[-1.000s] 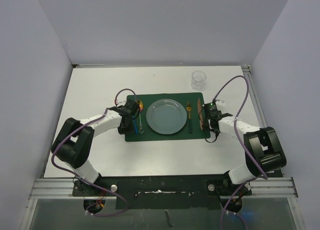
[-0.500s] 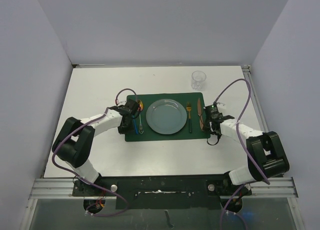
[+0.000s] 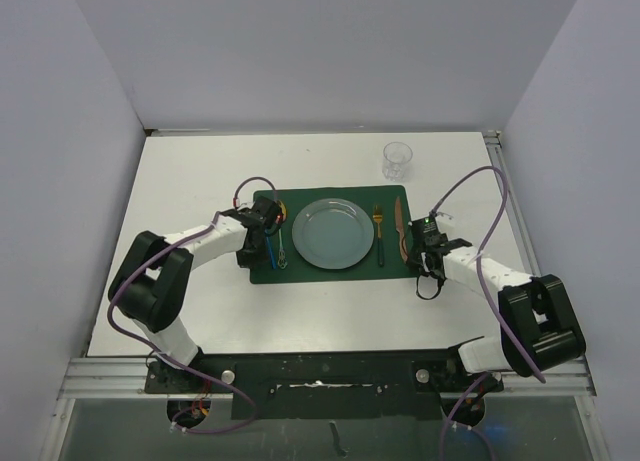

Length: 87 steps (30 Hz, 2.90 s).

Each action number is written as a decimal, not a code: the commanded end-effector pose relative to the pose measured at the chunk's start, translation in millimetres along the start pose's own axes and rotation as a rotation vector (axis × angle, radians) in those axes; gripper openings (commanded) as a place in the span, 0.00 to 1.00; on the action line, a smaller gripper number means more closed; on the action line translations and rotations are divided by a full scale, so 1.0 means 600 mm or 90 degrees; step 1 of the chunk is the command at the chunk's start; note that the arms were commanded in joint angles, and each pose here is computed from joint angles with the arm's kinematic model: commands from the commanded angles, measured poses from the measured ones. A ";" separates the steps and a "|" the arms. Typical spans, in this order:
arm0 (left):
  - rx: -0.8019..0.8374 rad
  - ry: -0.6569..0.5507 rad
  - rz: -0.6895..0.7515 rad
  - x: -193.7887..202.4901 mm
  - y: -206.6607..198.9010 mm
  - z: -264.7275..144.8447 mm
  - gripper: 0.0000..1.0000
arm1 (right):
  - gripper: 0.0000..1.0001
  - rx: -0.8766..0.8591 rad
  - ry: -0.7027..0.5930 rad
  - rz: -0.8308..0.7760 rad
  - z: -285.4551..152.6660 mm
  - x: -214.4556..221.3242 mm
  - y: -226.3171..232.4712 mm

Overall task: Set the dinner table for one person
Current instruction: Adjust the napkin at the center of the board.

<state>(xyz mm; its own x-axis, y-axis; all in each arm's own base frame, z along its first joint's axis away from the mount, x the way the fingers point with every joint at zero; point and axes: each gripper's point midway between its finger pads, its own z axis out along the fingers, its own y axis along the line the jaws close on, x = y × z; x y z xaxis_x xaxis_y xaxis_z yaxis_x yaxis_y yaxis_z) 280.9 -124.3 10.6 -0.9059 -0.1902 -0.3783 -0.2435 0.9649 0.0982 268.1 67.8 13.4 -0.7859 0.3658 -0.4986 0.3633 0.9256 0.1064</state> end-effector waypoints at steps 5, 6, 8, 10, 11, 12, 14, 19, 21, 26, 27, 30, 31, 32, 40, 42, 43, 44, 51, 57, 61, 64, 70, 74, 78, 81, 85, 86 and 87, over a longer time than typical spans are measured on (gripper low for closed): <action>0.014 0.003 -0.022 0.007 -0.015 0.049 0.00 | 0.10 -0.002 -0.003 -0.001 -0.006 -0.001 0.004; 0.013 0.001 -0.024 0.006 -0.013 0.045 0.00 | 0.14 0.000 -0.008 -0.004 -0.009 -0.007 0.005; 0.012 -0.007 -0.030 0.003 -0.008 0.035 0.03 | 0.21 0.001 -0.022 -0.016 -0.015 -0.026 0.010; 0.015 -0.016 -0.040 -0.001 -0.004 0.023 0.06 | 0.26 -0.002 -0.036 -0.026 -0.022 -0.045 0.018; 0.016 -0.020 -0.044 -0.003 -0.002 0.016 0.07 | 0.27 -0.005 -0.044 -0.030 -0.026 -0.055 0.022; 0.018 -0.025 -0.047 -0.005 0.001 0.009 0.08 | 0.28 -0.008 -0.051 -0.034 -0.030 -0.065 0.027; 0.018 -0.038 -0.056 -0.012 0.007 -0.006 0.10 | 0.29 -0.011 -0.066 -0.038 -0.037 -0.084 0.033; 0.017 -0.082 -0.084 -0.038 0.023 -0.038 0.16 | 0.29 0.006 -0.096 -0.048 -0.032 -0.118 0.038; 0.018 -0.094 -0.096 -0.046 0.029 -0.042 0.18 | 0.29 0.020 -0.089 -0.055 -0.016 -0.120 0.036; 0.010 -0.104 -0.119 -0.052 0.041 -0.033 0.18 | 0.28 0.046 -0.066 -0.073 0.025 -0.113 0.036; 0.009 -0.102 -0.122 -0.052 0.042 -0.029 0.18 | 0.28 0.050 -0.062 -0.077 0.033 -0.111 0.036; 0.004 -0.103 -0.131 -0.051 0.048 -0.019 0.18 | 0.28 0.061 -0.053 -0.082 0.051 -0.108 0.035; 0.005 -0.103 -0.136 -0.051 0.049 -0.017 0.18 | 0.27 0.064 -0.051 -0.083 0.055 -0.108 0.035; 0.005 -0.104 -0.139 -0.051 0.050 -0.014 0.18 | 0.27 0.066 -0.051 -0.082 0.058 -0.108 0.033; -0.001 -0.114 -0.171 -0.061 0.060 0.003 0.18 | 0.27 0.064 -0.061 -0.073 0.053 -0.123 0.028; -0.005 -0.112 -0.173 -0.061 0.061 0.009 0.18 | 0.27 0.064 -0.068 -0.071 0.047 -0.132 0.026; -0.005 -0.110 -0.173 -0.061 0.061 0.013 0.18 | 0.27 0.064 -0.072 -0.069 0.044 -0.137 0.026; -0.007 -0.107 -0.173 -0.060 0.061 0.016 0.18 | 0.27 0.063 -0.076 -0.068 0.039 -0.142 0.025; -0.005 -0.101 -0.174 -0.064 0.050 0.036 0.17 | 0.28 0.075 -0.102 -0.055 0.026 -0.174 0.008; -0.003 -0.100 -0.175 -0.071 0.043 0.043 0.17 | 0.28 0.085 -0.095 -0.051 0.044 -0.186 -0.006; -0.001 -0.103 -0.173 -0.076 0.042 0.040 0.17 | 0.28 0.083 -0.081 -0.054 0.057 -0.182 -0.008; -0.003 -0.104 -0.170 -0.077 0.043 0.037 0.17 | 0.28 0.078 -0.072 -0.055 0.063 -0.175 -0.006; -0.004 -0.106 -0.167 -0.081 0.047 0.032 0.17 | 0.28 0.053 -0.044 -0.047 0.070 -0.143 -0.003; -0.002 -0.109 -0.169 -0.082 0.049 0.029 0.17 | 0.28 0.042 -0.034 -0.036 0.066 -0.123 -0.006; -0.001 -0.108 -0.168 -0.082 0.049 0.030 0.17 | 0.28 0.033 -0.028 -0.026 0.058 -0.108 -0.010; 0.001 -0.106 -0.168 -0.081 0.047 0.032 0.17 | 0.28 0.027 -0.022 -0.022 0.053 -0.097 -0.011; 0.004 -0.104 -0.167 -0.080 0.045 0.034 0.17 | 0.28 0.019 -0.017 -0.018 0.045 -0.085 -0.012; 0.004 -0.104 -0.166 -0.080 0.045 0.034 0.17 | 0.28 0.017 -0.017 -0.018 0.042 -0.083 -0.011; 0.005 -0.103 -0.166 -0.079 0.045 0.035 0.17 | 0.28 0.017 -0.016 -0.018 0.040 -0.081 -0.011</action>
<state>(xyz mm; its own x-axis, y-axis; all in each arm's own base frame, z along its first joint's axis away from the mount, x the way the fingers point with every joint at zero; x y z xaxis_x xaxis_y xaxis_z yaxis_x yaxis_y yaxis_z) 323.3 -86.9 13.4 -0.7343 -0.4092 -0.5416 -0.4671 0.8835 -0.0343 329.5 34.0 13.7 -0.7747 0.3208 -0.5449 0.3576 0.9330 0.0408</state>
